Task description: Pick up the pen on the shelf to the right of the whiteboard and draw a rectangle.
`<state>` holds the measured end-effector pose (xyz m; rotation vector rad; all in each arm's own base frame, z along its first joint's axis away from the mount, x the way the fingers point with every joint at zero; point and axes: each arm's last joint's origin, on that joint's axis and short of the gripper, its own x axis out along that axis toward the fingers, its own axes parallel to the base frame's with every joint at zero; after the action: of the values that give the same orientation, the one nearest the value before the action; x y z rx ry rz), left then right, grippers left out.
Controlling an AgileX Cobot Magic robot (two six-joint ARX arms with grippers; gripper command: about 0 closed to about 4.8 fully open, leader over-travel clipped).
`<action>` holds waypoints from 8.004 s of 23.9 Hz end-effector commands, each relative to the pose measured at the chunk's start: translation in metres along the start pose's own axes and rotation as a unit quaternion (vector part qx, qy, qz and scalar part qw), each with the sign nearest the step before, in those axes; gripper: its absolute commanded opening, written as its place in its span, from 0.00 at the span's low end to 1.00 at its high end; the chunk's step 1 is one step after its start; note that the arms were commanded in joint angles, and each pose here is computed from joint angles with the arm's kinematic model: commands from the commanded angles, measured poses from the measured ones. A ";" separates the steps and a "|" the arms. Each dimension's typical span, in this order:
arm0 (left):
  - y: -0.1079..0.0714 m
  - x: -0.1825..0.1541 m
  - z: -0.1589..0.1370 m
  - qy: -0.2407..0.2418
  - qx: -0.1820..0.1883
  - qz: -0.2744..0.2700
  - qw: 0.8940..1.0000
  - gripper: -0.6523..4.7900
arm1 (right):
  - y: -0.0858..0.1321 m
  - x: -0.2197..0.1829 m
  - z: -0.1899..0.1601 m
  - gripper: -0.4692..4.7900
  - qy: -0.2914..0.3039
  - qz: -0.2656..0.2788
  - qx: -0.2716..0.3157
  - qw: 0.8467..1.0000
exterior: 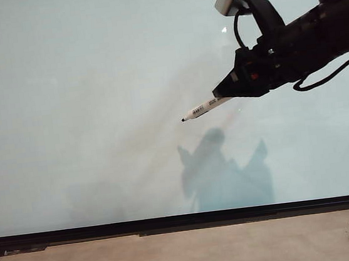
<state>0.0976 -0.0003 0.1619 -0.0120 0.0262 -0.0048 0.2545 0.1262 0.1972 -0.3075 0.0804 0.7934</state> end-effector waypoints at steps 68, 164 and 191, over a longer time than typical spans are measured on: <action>0.000 0.000 0.001 -0.004 0.002 0.000 1.000 0.11 | -0.028 0.000 0.013 0.08 -0.066 -0.061 -0.001 0.996; 0.000 0.000 0.001 -0.004 0.002 0.000 1.000 0.11 | -0.030 -0.016 0.044 0.08 -0.120 -0.084 -0.062 0.987; 0.000 0.000 0.002 -0.004 0.002 0.000 1.000 0.11 | -0.032 -0.018 0.048 0.08 -0.145 -0.090 0.025 0.985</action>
<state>0.0976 -0.0003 0.1619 -0.0120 0.0265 -0.0048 0.2629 0.1083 0.2477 -0.1531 -0.1629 0.6693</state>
